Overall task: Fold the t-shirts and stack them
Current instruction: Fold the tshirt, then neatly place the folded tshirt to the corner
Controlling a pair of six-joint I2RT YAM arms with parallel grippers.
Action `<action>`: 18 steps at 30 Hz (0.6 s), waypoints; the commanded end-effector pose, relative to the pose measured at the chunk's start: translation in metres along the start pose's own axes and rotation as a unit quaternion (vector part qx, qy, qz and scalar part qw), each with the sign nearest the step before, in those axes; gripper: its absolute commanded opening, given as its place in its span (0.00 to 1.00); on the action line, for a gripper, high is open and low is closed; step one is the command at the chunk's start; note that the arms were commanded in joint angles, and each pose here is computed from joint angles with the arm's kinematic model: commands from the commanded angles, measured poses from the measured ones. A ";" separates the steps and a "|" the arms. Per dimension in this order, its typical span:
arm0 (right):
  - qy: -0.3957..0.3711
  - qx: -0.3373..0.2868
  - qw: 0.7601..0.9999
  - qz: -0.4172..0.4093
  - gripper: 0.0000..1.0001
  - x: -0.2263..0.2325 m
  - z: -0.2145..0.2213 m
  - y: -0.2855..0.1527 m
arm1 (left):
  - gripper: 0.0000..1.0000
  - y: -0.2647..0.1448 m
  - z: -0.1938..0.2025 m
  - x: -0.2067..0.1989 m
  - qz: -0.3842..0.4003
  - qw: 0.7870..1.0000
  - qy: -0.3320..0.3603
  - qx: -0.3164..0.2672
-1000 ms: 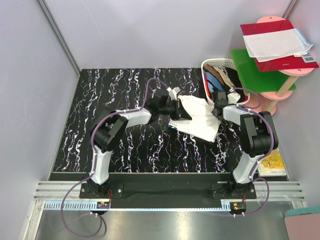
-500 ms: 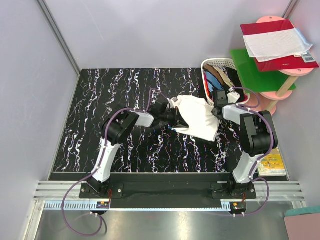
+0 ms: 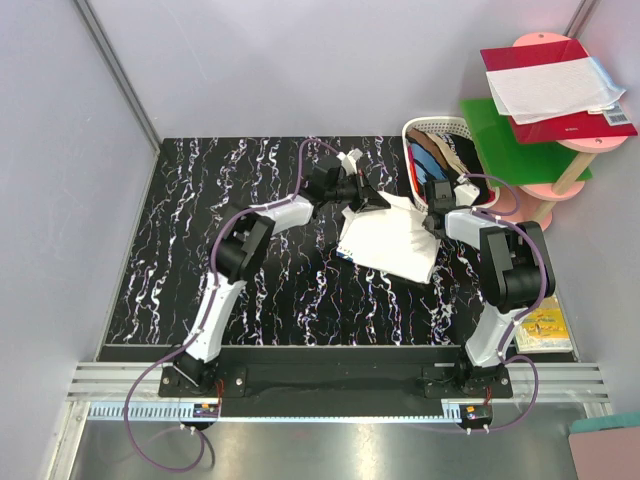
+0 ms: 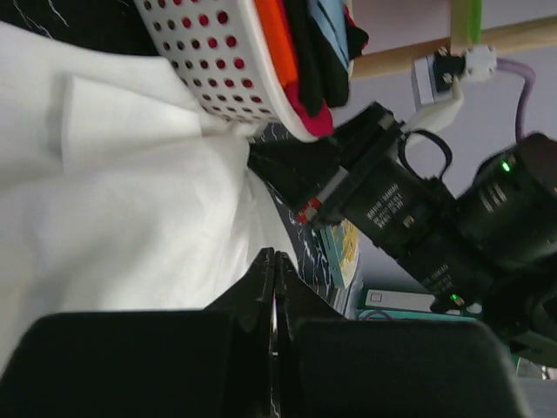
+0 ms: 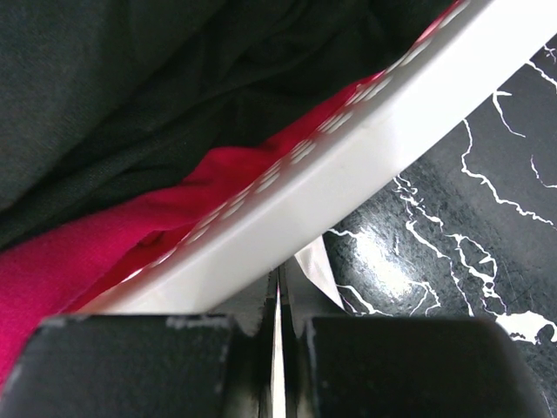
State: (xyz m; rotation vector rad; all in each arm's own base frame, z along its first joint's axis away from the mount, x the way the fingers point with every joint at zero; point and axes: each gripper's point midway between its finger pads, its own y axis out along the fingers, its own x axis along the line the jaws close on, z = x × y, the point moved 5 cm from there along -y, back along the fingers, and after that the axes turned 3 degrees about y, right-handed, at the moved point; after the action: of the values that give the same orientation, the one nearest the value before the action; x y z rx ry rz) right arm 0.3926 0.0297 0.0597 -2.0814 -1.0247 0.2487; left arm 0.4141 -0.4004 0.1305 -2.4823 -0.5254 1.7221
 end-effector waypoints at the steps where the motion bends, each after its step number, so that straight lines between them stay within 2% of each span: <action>1: -0.001 0.006 1.000 -0.015 0.04 0.009 -0.003 0.005 | 0.00 0.016 0.005 0.057 -0.030 0.995 -0.092 0.028; 8: -0.009 0.010 1.000 -0.025 0.07 0.012 -0.003 0.003 | 0.00 0.003 0.009 0.101 -0.099 0.988 -0.121 0.004; 10: -0.023 0.019 0.999 -0.045 0.42 0.016 -0.003 0.000 | 0.00 -0.004 0.008 0.104 -0.107 0.988 -0.111 -0.004; 11: -0.033 0.020 0.997 -0.073 0.66 0.022 -0.004 -0.003 | 0.00 -0.005 0.007 0.105 -0.113 0.988 -0.109 -0.008; 12: -0.037 0.024 0.996 -0.075 0.99 0.015 0.004 -0.004 | 0.00 -0.005 0.005 0.101 -0.102 0.990 -0.098 -0.013; 14: -0.027 -0.018 0.992 -0.126 1.00 0.023 -0.010 -0.022 | 0.00 -0.008 0.005 0.089 -0.072 0.993 -0.093 -0.010; 15: -0.032 -0.018 0.991 -0.129 1.00 0.013 -0.002 -0.026 | 0.00 -0.009 0.000 0.077 -0.041 0.996 -0.072 -0.021; 17: -0.018 -0.057 0.984 -0.168 1.00 0.015 -0.020 -0.053 | 0.01 -0.016 0.001 0.057 -0.011 0.998 -0.054 -0.020; 18: -0.021 -0.059 0.983 -0.172 1.00 0.010 -0.018 -0.059 | 0.14 -0.018 0.000 0.049 0.000 0.999 -0.039 -0.019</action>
State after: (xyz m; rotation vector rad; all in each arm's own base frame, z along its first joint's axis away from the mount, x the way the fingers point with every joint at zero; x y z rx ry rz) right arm 0.3735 0.0381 0.0643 -1.9901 -1.2109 0.2529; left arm 0.4307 -0.3686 0.0508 -2.2572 -0.6622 1.9412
